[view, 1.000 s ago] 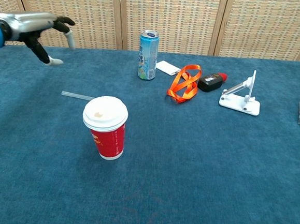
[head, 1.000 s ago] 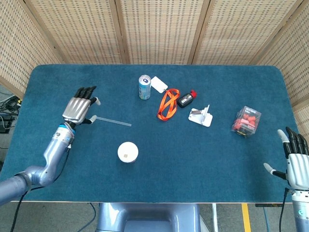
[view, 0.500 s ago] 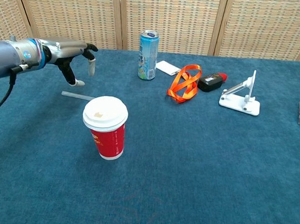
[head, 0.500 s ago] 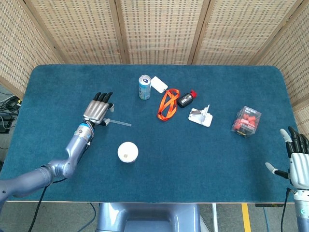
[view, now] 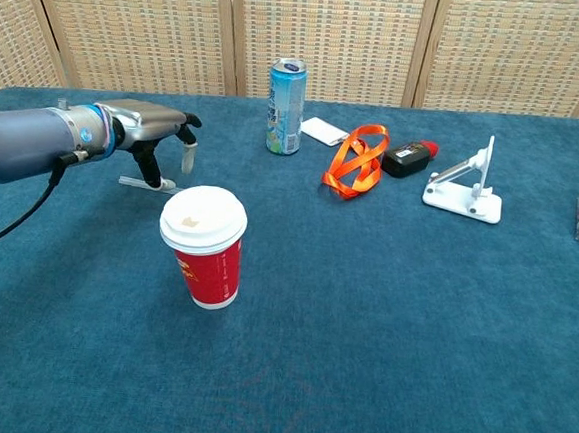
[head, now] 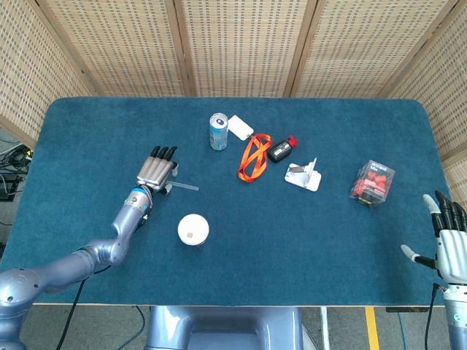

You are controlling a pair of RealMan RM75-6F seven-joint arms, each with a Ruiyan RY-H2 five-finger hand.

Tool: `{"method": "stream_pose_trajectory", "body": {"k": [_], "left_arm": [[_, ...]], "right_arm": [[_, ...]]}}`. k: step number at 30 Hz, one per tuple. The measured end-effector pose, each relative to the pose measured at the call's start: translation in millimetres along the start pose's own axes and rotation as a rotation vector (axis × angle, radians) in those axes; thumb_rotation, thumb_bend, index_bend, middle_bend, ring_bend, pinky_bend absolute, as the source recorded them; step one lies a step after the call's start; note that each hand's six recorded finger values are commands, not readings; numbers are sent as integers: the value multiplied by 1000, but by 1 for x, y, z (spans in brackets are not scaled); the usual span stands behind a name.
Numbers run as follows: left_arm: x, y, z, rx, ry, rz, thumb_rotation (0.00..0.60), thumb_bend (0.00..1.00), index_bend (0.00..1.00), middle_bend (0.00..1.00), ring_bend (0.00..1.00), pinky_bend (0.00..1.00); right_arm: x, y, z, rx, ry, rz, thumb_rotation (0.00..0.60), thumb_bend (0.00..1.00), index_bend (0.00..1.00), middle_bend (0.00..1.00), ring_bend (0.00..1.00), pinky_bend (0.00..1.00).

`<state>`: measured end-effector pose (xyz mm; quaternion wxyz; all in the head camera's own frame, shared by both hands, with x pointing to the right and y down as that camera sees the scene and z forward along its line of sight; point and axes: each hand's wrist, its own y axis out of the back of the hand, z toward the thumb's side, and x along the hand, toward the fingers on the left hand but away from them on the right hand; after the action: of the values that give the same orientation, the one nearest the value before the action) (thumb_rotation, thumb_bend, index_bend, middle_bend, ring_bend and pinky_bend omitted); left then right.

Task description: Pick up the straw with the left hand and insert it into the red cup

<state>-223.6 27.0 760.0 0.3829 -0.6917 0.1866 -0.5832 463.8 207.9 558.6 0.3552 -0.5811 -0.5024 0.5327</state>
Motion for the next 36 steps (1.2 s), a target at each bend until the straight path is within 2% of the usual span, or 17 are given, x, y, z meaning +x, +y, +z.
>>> {"method": "stream_pose_trajectory", "body": {"k": [11,15,28,31,36], "left_arm": [[8,-8,12,32,-8,-14,600,359,471,0,0,0],[10,-12,13,39,-6,-23,600,414,477,0,0,0],[13,-18,18,43,-8,-36,600,413,487,0,0,0],[13,-19,18,49,-8,-36,600,413,519,0,0,0],[12,-21,19,52,-9,-38,600,413,630,0,0,0]], "right_arm": [[-1,0,-2,-7,-1,-4,600,43,39,0,0,0],[-1,0,-2,-10,0,-4,600,43,44,0,0,0],[-1,1,-2,-15,2,-8,600,43,47,0,0,0],[-1,1,-2,-15,4,-10,600,44,47,0,0,0],[-1,2,-1,-19,7,-14,600,43,47,0,0,0]]}}
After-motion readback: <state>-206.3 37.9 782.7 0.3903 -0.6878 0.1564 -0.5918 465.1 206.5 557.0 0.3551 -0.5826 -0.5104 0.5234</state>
